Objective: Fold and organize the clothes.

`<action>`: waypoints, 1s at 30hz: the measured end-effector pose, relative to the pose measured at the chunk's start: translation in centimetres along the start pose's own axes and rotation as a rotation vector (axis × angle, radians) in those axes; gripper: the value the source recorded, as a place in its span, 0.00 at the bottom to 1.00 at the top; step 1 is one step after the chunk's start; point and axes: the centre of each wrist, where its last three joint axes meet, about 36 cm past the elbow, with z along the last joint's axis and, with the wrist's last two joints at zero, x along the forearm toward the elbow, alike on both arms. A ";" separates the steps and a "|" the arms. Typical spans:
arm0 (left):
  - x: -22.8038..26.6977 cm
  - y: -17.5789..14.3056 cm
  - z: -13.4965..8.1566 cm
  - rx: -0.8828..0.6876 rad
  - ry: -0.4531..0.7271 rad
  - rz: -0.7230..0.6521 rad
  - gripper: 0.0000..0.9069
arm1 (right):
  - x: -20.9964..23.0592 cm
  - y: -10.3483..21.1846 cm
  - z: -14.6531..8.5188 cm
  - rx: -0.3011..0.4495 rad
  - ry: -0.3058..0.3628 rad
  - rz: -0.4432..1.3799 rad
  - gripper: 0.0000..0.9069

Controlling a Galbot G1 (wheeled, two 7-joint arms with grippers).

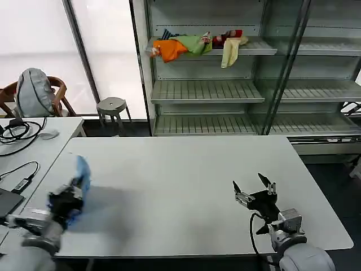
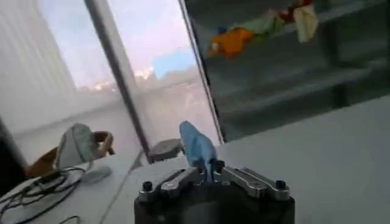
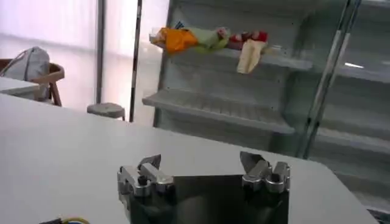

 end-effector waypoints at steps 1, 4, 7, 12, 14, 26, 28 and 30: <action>-0.1 -1.5 0.5 -0.011 0.000 0.023 0.02 | 0.1 0.0 0.0 0.002 0.001 0.004 1.00; -0.3 -5.9 1.7 -0.039 0.001 0.085 0.02 | 0.3 -0.1 -0.1 0.005 0.000 0.011 1.00; -0.6 -9.4 2.3 -0.048 -0.006 0.123 0.03 | 0.3 -0.1 -0.3 0.014 -0.005 0.015 1.00; -1.5 -13.2 2.0 -0.044 -0.032 0.142 0.03 | 0.4 -0.2 -0.8 0.033 -0.023 0.030 1.00; -1.9 -14.2 1.6 -0.032 -0.040 0.145 0.03 | 0.4 -0.2 -1.1 0.039 -0.028 0.035 1.00; -4.2 -17.8 -1.4 0.142 -0.036 0.162 0.03 | -0.8 -1.3 -2.0 0.072 -0.076 0.068 1.00; -4.2 -18.4 -1.8 0.182 -0.029 0.189 0.03 | -1.1 -1.5 -2.1 0.075 -0.088 0.075 1.00; -4.1 -19.0 -2.1 0.217 -0.022 0.213 0.03 | -1.4 -1.8 -2.1 0.077 -0.097 0.079 1.00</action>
